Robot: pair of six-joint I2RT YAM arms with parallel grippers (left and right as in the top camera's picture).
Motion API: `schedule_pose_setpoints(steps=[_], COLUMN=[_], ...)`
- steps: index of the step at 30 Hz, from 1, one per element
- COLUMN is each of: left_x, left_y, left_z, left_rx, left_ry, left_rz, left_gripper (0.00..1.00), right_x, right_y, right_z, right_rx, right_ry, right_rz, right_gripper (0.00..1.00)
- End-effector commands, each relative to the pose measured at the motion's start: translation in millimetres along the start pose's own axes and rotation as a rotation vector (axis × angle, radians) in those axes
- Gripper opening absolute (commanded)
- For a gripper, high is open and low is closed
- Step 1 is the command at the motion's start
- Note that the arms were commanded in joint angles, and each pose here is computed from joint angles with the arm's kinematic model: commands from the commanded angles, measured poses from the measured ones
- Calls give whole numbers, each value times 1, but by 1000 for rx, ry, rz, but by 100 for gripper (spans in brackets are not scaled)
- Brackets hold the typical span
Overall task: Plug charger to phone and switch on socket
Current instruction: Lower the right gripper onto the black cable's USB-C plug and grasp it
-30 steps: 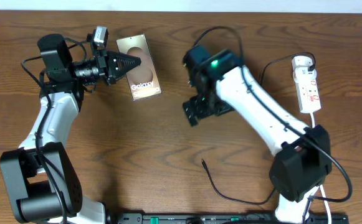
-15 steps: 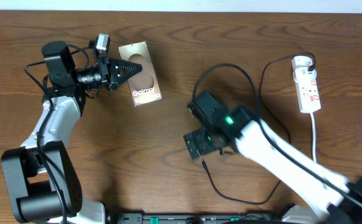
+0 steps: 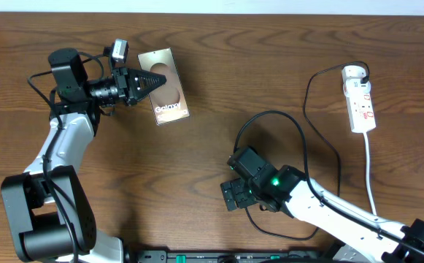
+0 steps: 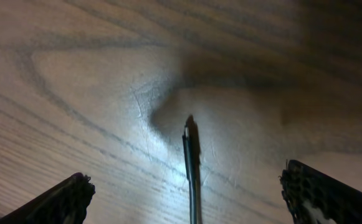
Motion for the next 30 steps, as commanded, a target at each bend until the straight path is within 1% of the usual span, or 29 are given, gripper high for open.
schedule_pose_setpoints(steps=[1,2,3,7,9,11,12,13,16,21,27,30], left_x=[-1,-1,-1,-1,-1,-1,-1,-1,-1,-1,-1,-1], left_y=[-2,-2,-2,-2,-2,-2,-2,-2,-2,-2,-2,-2], left_z=[-8,-8,-8,-8,-8,-8,-8,-8,-8,-8,-8,-8], left_rx=[-21,-21,-21,-21,-21,-21,-21,-21,-21,-21,-21,-21], left_ry=[50,54,54,57,60,60,60,60,63,67,71,71], left_rz=[18,18,18,18,18,18,18,18,18,18,18,18], left_gripper=[7,7,7,7,7,7,7,7,7,7,7,7], right_x=[-4,-5,-6,-13,-15,-15,-17,-17,-25,-26,-26,-26], right_y=[7,9,11,25,28,28,28,28,27,27,27,27], right_z=[-2,-3,-3,-3,-3,-4,-4,-5,-5,-6,-5,-5], right_rx=[-21,-26,-29,-20,-23,-23,-27,-29,-27,-29,-27,-27], right_ry=[11,11,11,21,22,22,22,23,26,27,24,24], right_rz=[7,15,23,102,114,120,128,132,179,185,182,182], right_gripper=[88,82,80,75,74,66,59,57,52,51,28,29])
Point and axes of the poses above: each gripper's point midway between its finger pads, its own y axis out along the fingers, its own z axis along the line the jaws close on, x = y × z, the point moved 7 cm from there along -y, back along the fingers, and after that the axes turned 3 degrees about -y, right-handed, at the moved point
